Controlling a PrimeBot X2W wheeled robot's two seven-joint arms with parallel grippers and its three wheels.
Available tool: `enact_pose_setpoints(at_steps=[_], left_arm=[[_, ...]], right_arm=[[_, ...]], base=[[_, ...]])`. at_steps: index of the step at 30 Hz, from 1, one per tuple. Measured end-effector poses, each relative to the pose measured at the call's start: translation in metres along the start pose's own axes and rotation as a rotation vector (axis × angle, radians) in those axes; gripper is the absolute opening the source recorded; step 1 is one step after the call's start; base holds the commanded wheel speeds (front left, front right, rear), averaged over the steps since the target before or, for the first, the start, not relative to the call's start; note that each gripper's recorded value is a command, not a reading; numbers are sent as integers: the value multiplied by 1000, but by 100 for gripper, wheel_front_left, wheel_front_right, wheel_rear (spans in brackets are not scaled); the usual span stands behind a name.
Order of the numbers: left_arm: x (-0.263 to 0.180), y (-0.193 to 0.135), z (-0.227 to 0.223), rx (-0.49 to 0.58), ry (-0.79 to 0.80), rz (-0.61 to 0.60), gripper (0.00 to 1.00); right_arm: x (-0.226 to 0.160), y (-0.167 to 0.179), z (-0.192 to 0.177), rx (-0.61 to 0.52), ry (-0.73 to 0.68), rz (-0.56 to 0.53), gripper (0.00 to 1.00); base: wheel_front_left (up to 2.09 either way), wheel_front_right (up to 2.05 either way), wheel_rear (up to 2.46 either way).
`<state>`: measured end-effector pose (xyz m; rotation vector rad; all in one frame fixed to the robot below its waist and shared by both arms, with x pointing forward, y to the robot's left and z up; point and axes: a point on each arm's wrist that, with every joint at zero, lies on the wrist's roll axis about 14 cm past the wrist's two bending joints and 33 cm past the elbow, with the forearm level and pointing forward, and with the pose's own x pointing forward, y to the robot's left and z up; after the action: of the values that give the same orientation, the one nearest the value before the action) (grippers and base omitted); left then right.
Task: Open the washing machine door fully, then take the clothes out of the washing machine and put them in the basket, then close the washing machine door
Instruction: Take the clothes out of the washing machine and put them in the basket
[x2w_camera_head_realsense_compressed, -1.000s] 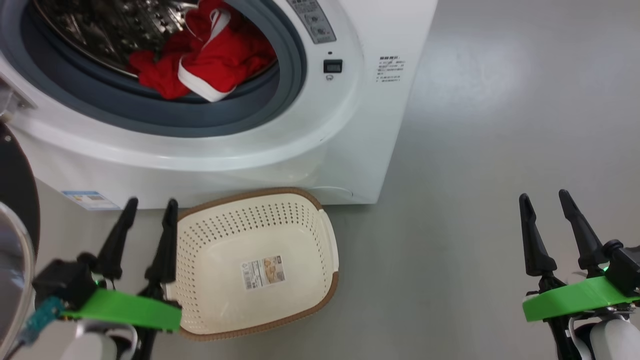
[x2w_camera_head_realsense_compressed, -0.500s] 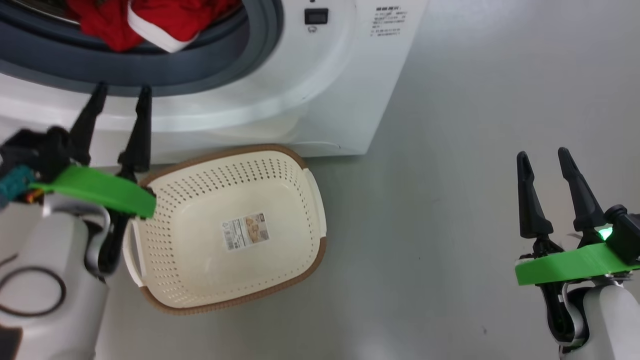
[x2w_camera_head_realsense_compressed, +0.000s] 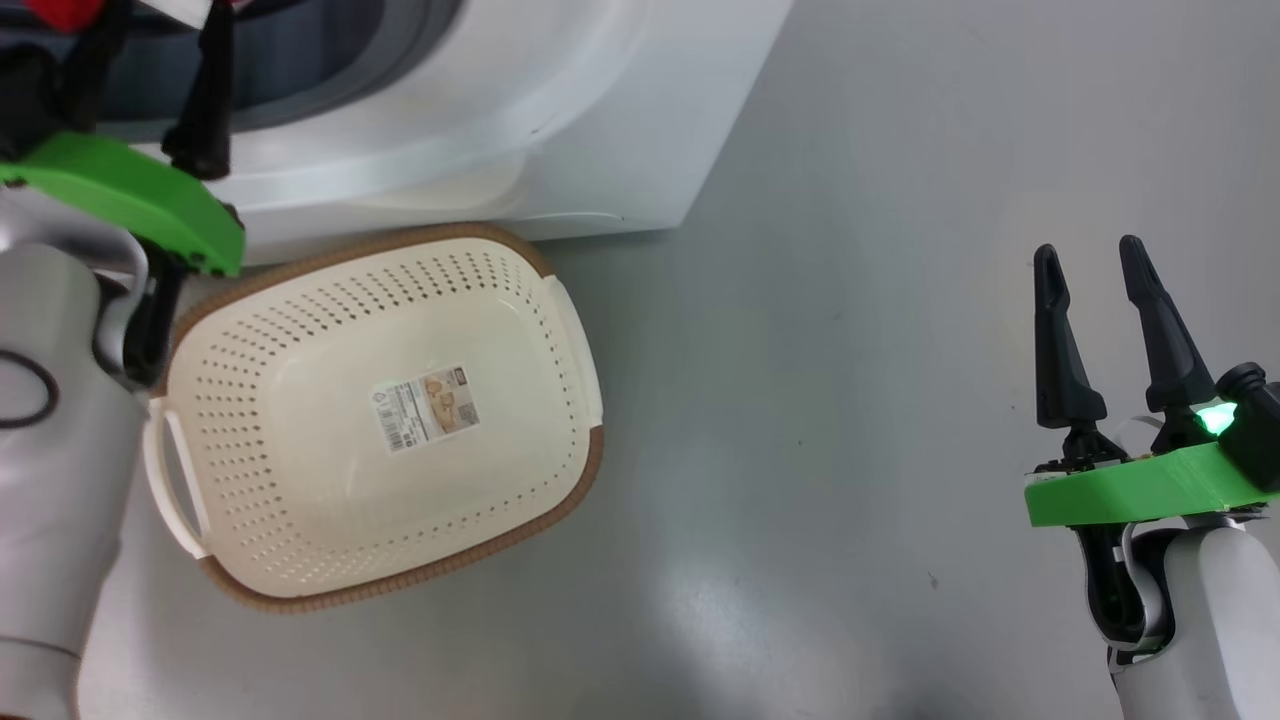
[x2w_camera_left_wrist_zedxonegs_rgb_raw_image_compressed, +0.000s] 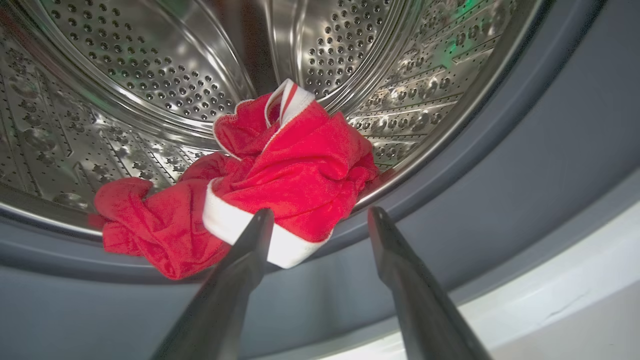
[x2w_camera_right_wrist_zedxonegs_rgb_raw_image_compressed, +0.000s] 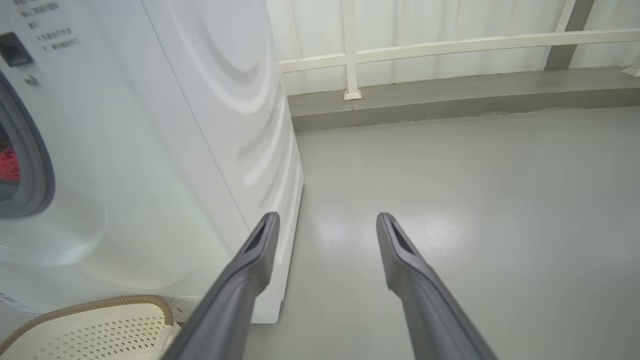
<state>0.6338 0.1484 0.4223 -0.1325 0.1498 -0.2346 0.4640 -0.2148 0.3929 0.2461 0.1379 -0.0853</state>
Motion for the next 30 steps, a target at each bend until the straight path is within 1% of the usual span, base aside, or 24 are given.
enact_pose_setpoints(at_steps=[5,9,16,19,23,28,29,30], left_arm=[[20,3,-13,27,45,-3,100],[38,4,-23,46,77,-5,100],[62,17,-18,97,67,11,100],[67,16,-22,102,74,9,100],[72,16,-39,120,120,11,100],[75,18,-45,125,143,21,100],[75,18,-45,127,145,21,96],[75,18,-45,128,146,23,74]], right_arm=[[-1,-9,-9,-10,22,-24,100],[6,-13,-10,-17,18,-28,100],[7,-18,-21,-20,45,-41,100],[6,-21,-24,-23,52,-48,100],[4,-27,-26,-16,58,-66,100],[5,-30,-24,-16,54,-72,100],[6,-29,-22,-14,48,-70,100],[7,-29,-21,-14,43,-69,100]], base=[[0,0,0],[0,0,0],[0,0,0],[0,0,0],[0,0,0],[0,0,0],[0,0,0],[0,0,0]])
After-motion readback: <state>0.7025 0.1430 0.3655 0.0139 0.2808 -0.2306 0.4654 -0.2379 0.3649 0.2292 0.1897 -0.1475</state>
